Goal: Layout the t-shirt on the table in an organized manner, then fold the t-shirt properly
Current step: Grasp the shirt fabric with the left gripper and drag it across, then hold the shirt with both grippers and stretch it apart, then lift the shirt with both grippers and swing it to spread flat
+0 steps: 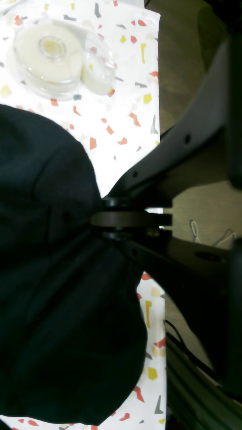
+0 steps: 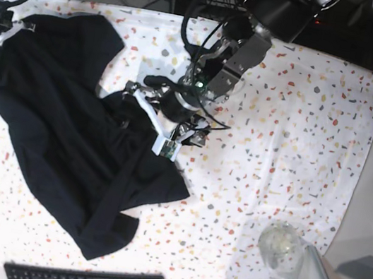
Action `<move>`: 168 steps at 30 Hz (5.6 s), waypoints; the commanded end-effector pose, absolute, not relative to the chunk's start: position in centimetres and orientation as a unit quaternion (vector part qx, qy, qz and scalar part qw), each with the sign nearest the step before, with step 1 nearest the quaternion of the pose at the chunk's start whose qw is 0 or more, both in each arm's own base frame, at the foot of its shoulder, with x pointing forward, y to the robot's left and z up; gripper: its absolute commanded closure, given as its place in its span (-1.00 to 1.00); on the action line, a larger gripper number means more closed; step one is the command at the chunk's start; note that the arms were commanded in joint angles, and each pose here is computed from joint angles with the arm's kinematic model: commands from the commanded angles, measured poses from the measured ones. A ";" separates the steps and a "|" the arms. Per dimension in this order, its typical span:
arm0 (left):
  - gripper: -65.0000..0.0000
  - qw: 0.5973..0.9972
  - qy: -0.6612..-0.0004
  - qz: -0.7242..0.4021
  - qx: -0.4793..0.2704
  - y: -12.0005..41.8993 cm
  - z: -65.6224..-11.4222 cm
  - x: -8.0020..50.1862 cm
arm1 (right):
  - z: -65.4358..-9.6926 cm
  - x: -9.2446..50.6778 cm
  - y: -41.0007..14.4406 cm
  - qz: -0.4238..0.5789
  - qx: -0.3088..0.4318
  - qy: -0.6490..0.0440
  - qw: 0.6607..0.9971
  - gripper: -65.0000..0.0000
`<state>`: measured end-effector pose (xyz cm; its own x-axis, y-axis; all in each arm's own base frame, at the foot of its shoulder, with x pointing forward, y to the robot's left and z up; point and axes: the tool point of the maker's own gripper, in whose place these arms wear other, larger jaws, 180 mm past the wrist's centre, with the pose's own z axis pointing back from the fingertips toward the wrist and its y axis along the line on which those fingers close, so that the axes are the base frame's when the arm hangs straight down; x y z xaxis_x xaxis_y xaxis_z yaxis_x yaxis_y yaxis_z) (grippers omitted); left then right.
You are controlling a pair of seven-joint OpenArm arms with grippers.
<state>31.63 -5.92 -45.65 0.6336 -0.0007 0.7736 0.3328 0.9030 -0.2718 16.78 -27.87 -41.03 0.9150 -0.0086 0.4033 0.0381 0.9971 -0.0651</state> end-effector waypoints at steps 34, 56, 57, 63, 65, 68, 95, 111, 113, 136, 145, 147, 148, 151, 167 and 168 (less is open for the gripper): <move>1.00 0.842 -0.530 -0.060 -0.086 2.8 -25.0 45.9 | -33.2 21.5 -33.0 0.126 -0.163 -0.255 0.945 1.00; -1.00 0.868 -0.491 -0.069 -0.039 -0.9 -38.4 48.6 | -41.2 23.2 -34.3 0.121 -0.140 -0.169 0.968 1.00; -1.00 0.872 -0.486 -0.025 -0.058 0.9 -38.6 47.9 | -41.3 23.1 -34.3 0.121 -0.140 -0.168 0.968 1.00; -1.00 0.876 -0.447 0.133 -0.122 9.0 -41.4 38.7 | -41.7 22.9 -34.0 0.119 -0.134 -0.166 0.970 1.00; -1.00 0.873 -0.451 0.148 -0.109 10.8 -42.3 36.0 | -41.8 23.3 -33.3 0.117 -0.126 -0.173 0.970 1.00; -1.00 0.876 -0.448 0.144 -0.108 11.7 -43.8 33.5 | -41.6 23.8 -32.3 0.119 -0.122 -0.184 0.968 1.00; 1.00 0.898 -0.395 0.158 -0.114 9.7 -49.6 31.9 | -41.2 25.4 -30.8 0.111 -0.107 -0.207 0.966 1.00; 1.00 0.900 -0.406 0.119 -0.109 12.3 -46.7 30.1 | -38.3 28.6 -33.0 0.088 -0.126 -0.244 0.957 -0.30; 1.00 0.901 -0.406 0.116 -0.104 12.7 -46.7 30.0 | -38.5 26.4 -32.2 0.062 -0.123 -0.251 0.958 -0.22; 1.00 0.905 -0.403 0.105 -0.084 14.7 -47.0 29.5 | -47.5 24.0 -32.0 -0.145 0.051 -0.265 0.952 -0.09; 1.00 0.905 -0.403 0.104 -0.084 14.8 -46.9 29.5 | -47.9 23.0 -32.0 -0.146 0.048 -0.257 0.954 -0.09; 1.00 0.905 -0.403 0.104 -0.084 14.8 -46.9 29.5 | -48.1 22.8 -31.9 -0.147 0.050 -0.254 0.955 -0.09; 1.00 0.905 -0.403 0.104 -0.084 14.8 -46.9 29.5 | -48.3 22.6 -31.9 -0.147 0.051 -0.251 0.955 -0.09; 1.00 0.905 -0.403 0.104 -0.084 14.8 -46.9 29.5 | -48.9 22.5 -31.3 -0.147 0.061 -0.243 0.957 -0.09; 1.00 0.909 -0.398 0.099 -0.077 15.4 -47.2 28.7 | -50.1 21.5 -30.3 -0.152 0.077 -0.219 0.961 1.00; 1.00 0.908 -0.401 0.096 -0.078 15.3 -46.9 28.6 | -50.0 21.0 -30.5 -0.152 0.072 -0.212 0.963 1.00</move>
<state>27.82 15.01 -47.95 0.6900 0.2462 0.6806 -0.1215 0.9664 -0.2265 21.53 -30.17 -50.05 0.8484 -0.3393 0.4063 0.2675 0.9372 0.2239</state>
